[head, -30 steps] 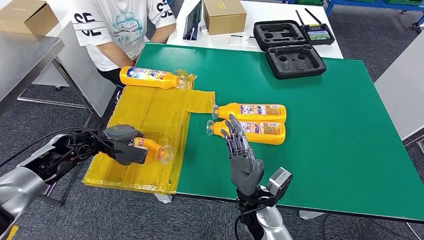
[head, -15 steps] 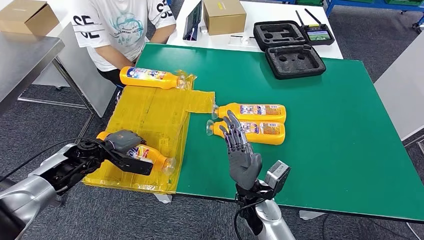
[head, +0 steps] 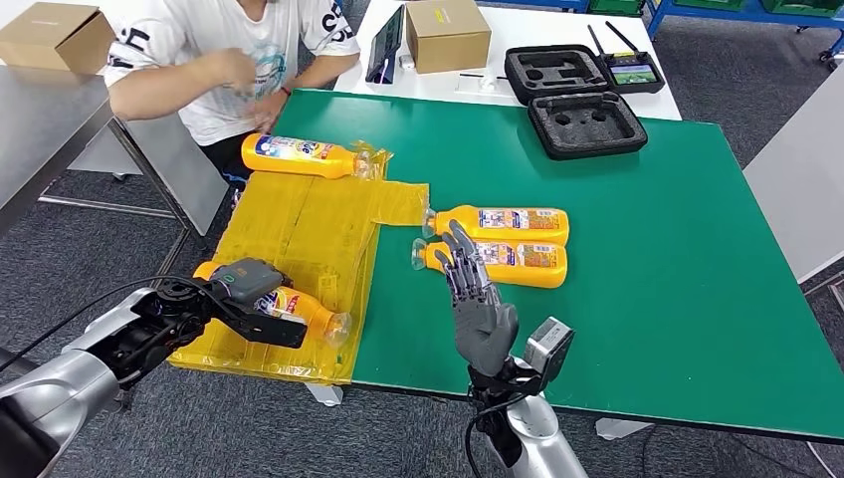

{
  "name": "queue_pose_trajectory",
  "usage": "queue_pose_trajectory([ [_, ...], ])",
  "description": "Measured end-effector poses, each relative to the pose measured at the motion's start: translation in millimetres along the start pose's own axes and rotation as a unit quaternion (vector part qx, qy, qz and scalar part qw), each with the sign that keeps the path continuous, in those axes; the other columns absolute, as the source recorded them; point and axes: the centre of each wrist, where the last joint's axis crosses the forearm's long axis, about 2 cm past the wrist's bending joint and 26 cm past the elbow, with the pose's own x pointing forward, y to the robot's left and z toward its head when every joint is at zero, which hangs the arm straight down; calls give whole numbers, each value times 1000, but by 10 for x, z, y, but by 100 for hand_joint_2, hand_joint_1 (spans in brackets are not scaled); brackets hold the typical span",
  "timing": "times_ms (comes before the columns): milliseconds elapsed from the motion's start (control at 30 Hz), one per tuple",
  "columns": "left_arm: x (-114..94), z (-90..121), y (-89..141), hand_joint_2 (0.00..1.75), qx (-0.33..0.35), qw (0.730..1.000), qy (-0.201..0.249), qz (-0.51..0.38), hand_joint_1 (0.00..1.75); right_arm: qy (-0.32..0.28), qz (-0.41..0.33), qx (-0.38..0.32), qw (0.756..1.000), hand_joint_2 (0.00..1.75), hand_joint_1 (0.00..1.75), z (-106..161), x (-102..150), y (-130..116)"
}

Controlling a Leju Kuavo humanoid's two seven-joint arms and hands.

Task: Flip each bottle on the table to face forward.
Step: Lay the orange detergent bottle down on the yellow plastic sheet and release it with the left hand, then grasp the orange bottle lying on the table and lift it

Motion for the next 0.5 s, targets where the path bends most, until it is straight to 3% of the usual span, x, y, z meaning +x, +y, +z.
queue_pose_trajectory([
  [67, 1, -6, 0, 175, -3, 1000, 2, -5, 110, 0, 0, 1, 1000, 0, 0, -7, -3, 3],
  [133, 0, -14, 2, 175, -5, 1000, 4, -8, 45, 2, -1, 1, 1000, 0, 0, -20, -8, 5],
  [167, 1, -19, 4, 175, -6, 1000, 5, -8, 19, 2, -1, 1, 1000, 0, 0, -28, -11, 7],
  [200, 3, -25, 7, 175, -8, 1000, 5, -8, 4, 3, -2, 1, 1000, 0, 0, -38, -14, 7],
  [233, 7, -33, 12, 175, -9, 1000, 4, -7, 0, 4, -2, 2, 1000, 0, 0, -48, -17, 8],
  [367, 18, -75, 39, 0, -18, 1000, -4, 9, 0, 4, -3, 2, 1000, 0, 0, -94, -29, 3],
  [500, 16, -116, 68, 0, -40, 997, -34, 59, 0, 7, -5, -1, 1000, 0, 0, -136, -41, -4],
])
